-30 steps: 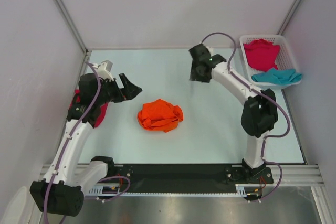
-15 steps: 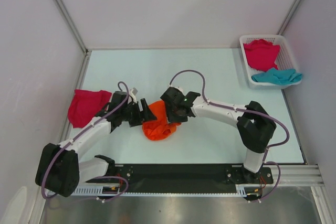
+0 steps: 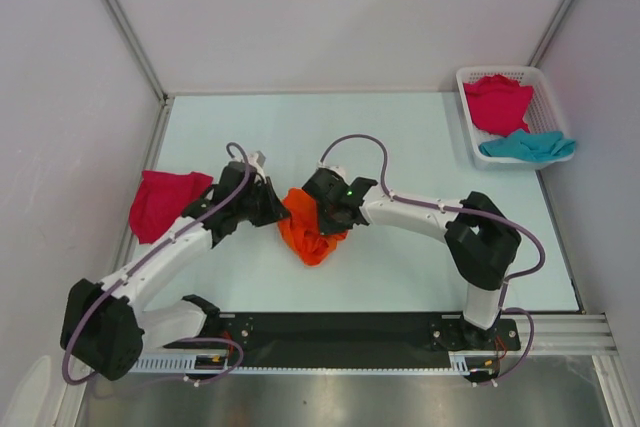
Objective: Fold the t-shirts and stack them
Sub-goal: Flatten out the tshirt
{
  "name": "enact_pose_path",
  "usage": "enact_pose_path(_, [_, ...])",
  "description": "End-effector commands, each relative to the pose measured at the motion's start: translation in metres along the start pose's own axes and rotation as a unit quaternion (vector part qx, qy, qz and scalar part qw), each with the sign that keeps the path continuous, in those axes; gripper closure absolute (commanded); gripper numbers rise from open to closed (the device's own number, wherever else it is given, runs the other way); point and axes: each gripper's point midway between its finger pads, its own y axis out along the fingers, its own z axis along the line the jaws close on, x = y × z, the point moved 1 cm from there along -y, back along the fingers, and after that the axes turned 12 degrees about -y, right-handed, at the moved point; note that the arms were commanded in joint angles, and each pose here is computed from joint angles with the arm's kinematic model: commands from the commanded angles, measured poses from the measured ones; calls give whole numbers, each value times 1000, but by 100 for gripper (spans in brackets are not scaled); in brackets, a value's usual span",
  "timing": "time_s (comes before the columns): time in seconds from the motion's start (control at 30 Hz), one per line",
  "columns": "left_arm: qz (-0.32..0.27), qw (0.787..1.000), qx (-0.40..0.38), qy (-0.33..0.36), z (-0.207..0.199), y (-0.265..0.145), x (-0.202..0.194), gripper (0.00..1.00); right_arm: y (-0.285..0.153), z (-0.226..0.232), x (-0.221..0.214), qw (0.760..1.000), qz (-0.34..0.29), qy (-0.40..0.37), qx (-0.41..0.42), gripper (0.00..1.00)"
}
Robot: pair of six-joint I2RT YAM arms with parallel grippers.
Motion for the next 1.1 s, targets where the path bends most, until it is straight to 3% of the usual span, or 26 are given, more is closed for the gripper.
enact_pose_path(0.0, [-138, 989, -21, 46, -58, -68, 70, 100, 3, 1, 15, 999, -38, 1, -12, 100])
enact_pose_path(0.1, [-206, 975, -26, 73, -90, -124, 104, 100, -2, -10, 31, 997, -65, -9, -50, 100])
enact_pose_path(0.27, [-257, 959, -69, 96, -136, -194, 134, 100, -30, -48, 83, 982, -125, -2, -140, 100])
enact_pose_path(0.57, [-241, 962, -80, 105, -145, -198, 135, 100, -102, -93, 141, 960, -219, 57, -167, 100])
enact_pose_path(0.7, [-239, 955, -134, 113, -159, -223, 122, 100, -107, -89, 143, 960, -223, 67, -155, 100])
enact_pose_path(0.8, [-265, 954, -85, 109, -142, -219, 134, 100, -101, -89, 142, 963, -214, 68, -148, 100])
enact_pose_path(0.83, [-241, 963, -62, 105, -132, -213, 130, 100, -99, -87, 143, 964, -212, 67, -143, 98])
enact_pose_path(0.9, [-191, 962, -140, 134, -159, -229, 107, 100, -91, -86, 142, 968, -199, 66, -138, 94])
enact_pose_path(0.97, [-204, 938, -231, 156, -184, -247, 97, 100, -91, -83, 144, 969, -197, 65, -134, 89])
enact_pose_path(1.0, [-220, 925, -261, 168, -189, -266, 91, 100, -90, -82, 144, 970, -195, 64, -130, 80])
enact_pose_path(1.07, [-226, 943, -191, 152, -167, -243, 105, 100, -91, -79, 147, 971, -196, 66, -122, 69])
